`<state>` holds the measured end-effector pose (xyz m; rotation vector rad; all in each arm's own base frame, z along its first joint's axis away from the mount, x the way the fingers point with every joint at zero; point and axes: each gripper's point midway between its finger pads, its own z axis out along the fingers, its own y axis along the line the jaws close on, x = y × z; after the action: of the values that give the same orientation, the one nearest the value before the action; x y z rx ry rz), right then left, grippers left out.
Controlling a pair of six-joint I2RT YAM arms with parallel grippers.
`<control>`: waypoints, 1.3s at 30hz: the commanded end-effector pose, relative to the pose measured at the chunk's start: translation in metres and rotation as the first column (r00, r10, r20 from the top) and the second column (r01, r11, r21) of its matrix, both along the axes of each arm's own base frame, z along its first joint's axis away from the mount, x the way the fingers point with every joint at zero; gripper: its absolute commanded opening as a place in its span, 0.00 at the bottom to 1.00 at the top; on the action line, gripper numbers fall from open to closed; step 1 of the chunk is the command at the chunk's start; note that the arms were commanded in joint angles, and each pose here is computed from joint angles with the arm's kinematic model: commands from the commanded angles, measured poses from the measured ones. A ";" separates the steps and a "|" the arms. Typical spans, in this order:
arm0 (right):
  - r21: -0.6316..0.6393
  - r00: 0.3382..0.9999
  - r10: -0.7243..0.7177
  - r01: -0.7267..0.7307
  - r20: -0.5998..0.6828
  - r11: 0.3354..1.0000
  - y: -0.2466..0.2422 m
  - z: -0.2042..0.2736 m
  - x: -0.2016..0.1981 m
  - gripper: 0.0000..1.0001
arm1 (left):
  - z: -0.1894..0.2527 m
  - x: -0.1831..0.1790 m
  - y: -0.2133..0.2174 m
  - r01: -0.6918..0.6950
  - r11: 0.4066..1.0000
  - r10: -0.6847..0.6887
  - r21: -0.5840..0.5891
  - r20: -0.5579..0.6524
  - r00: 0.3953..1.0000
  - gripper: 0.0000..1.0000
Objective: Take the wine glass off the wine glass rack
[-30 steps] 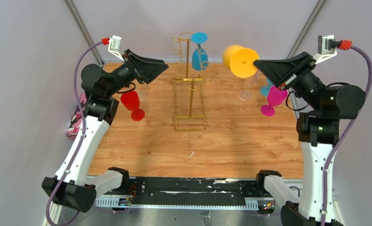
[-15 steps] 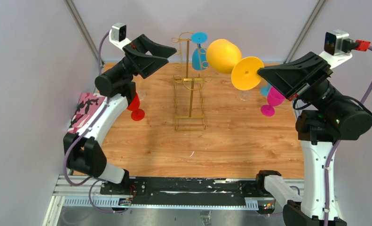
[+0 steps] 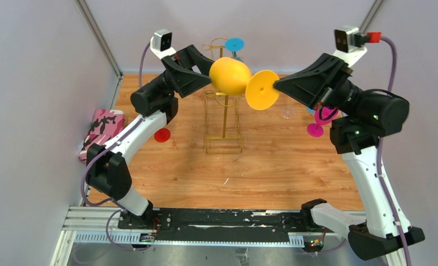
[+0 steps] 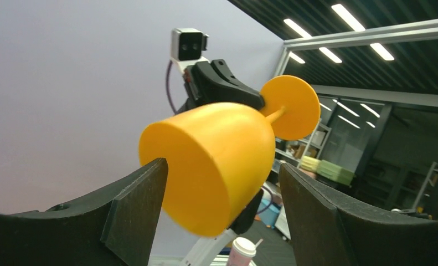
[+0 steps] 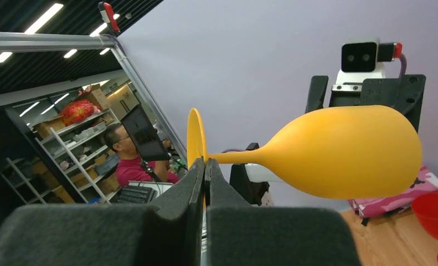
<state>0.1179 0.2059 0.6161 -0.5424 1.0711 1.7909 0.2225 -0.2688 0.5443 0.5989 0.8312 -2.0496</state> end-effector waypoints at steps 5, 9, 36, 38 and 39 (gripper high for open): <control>-0.014 0.998 -0.044 0.045 0.054 0.999 0.013 -0.003 0.007 0.00 | 0.003 -0.025 -0.007 0.062 0.998 -0.061 -0.028 0.040 0.997 0.74; -0.032 0.995 -0.084 0.086 0.048 0.996 0.015 -0.011 0.018 0.00 | 0.005 -0.047 0.002 0.058 0.998 -0.055 -0.034 0.069 0.996 0.52; -0.230 0.922 -0.379 0.387 0.079 0.893 0.012 -0.072 0.052 0.70 | 0.003 -0.013 0.060 -0.701 0.619 0.733 0.354 0.058 0.678 0.00; -0.267 0.866 -0.490 0.498 0.099 0.825 -0.005 -0.080 0.056 0.74 | -0.019 0.000 0.116 -0.791 0.302 0.908 0.533 0.092 0.409 0.00; -0.284 0.834 -0.542 0.547 0.104 0.787 -0.013 -0.084 0.060 0.75 | -0.025 0.001 0.146 -0.797 0.156 0.952 0.583 0.126 0.279 0.00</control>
<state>0.1753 0.2245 0.5505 -0.4113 1.2761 1.4274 0.1771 -0.2233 0.6002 0.3126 1.0410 -1.5163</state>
